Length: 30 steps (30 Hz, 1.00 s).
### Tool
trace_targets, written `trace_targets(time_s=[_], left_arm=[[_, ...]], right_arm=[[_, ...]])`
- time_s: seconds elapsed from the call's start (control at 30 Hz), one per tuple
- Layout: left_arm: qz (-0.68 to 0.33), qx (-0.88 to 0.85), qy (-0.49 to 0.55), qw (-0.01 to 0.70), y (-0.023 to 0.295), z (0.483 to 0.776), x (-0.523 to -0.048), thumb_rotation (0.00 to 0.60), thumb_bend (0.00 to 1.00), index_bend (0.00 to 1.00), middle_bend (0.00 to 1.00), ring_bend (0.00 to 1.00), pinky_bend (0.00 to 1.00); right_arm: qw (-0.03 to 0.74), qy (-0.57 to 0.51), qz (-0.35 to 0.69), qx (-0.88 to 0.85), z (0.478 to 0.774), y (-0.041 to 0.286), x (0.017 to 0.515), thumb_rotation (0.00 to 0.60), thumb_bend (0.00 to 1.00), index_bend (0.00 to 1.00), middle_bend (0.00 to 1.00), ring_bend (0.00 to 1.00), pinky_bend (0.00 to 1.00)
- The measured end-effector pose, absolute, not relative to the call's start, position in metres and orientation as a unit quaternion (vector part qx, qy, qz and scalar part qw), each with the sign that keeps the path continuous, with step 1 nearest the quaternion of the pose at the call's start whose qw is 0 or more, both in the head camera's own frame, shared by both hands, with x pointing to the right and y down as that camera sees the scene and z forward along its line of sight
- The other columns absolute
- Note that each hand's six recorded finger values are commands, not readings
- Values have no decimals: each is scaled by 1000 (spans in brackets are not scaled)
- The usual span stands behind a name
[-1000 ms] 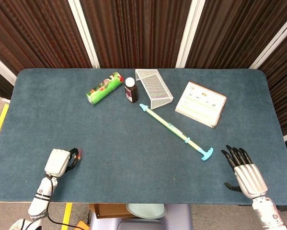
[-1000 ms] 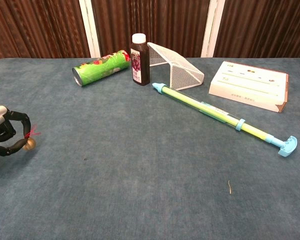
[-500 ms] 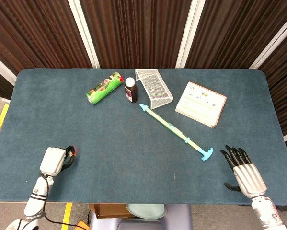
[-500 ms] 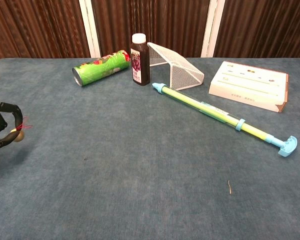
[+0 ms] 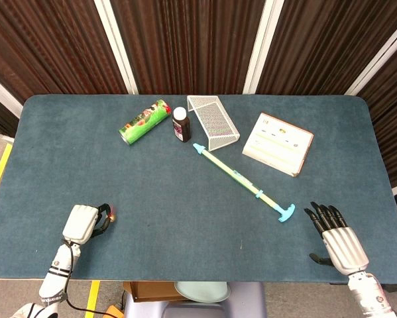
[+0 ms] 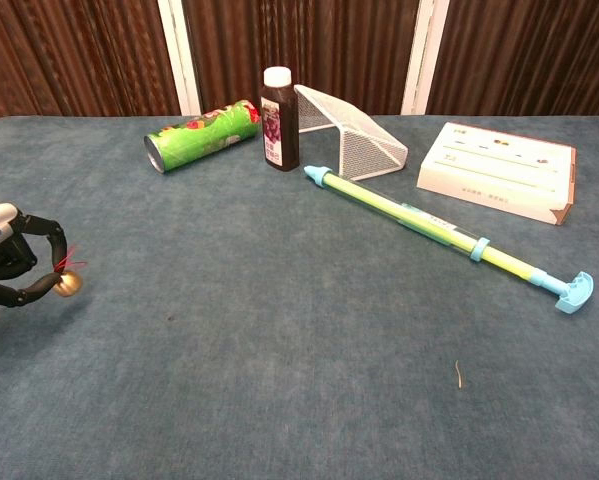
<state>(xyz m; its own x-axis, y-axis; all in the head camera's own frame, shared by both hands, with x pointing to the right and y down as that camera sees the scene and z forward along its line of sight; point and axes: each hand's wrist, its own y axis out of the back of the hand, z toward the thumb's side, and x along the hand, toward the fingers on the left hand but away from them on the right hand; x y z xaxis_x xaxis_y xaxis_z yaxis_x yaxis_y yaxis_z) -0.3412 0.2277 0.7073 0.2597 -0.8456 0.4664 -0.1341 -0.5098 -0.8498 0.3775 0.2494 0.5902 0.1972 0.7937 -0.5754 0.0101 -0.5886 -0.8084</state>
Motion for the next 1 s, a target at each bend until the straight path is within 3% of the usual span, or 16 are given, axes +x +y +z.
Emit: trace_targets(time_s=[0.27,0.5,0.57,0.67,0.73,0.93,1.0], left_arm=[[-502,-706,348,359,225,707,-342,600,438,700,1000,1000,1000],[-514,-706,336,352,228,715,-345,600,438,610,1000,1000,1000],[-519,-706,331,351,229,718,-346,600,437,540,1000,997,1000],[-527,-707,319,348,232,723,-348,600,423,203,951,941,1000],[-534,-707,309,346,234,725,-350,600,414,35,886,897,1000],[-539,-709,303,338,235,718,-356,600,412,0,830,858,1000],[-539,-706,306,343,235,709,-362,600,408,0,708,766,937]], right_arm=[[348,-290,563,-691,591,250,378,600,181,0,0,0,0],[348,-290,563,-691,591,250,377,600,181,0,0,0,0],[348,-290,563,-691,591,250,377,600,181,0,0,0,0],[348,-290,564,-690,591,250,377,600,181,0,0,0,0],[348,-290,564,-690,591,250,377,600,181,0,0,0,0],[348,-292,562,-691,589,250,377,600,181,0,0,0,0],[349,-294,560,-692,587,250,377,600,181,0,0,0,0]])
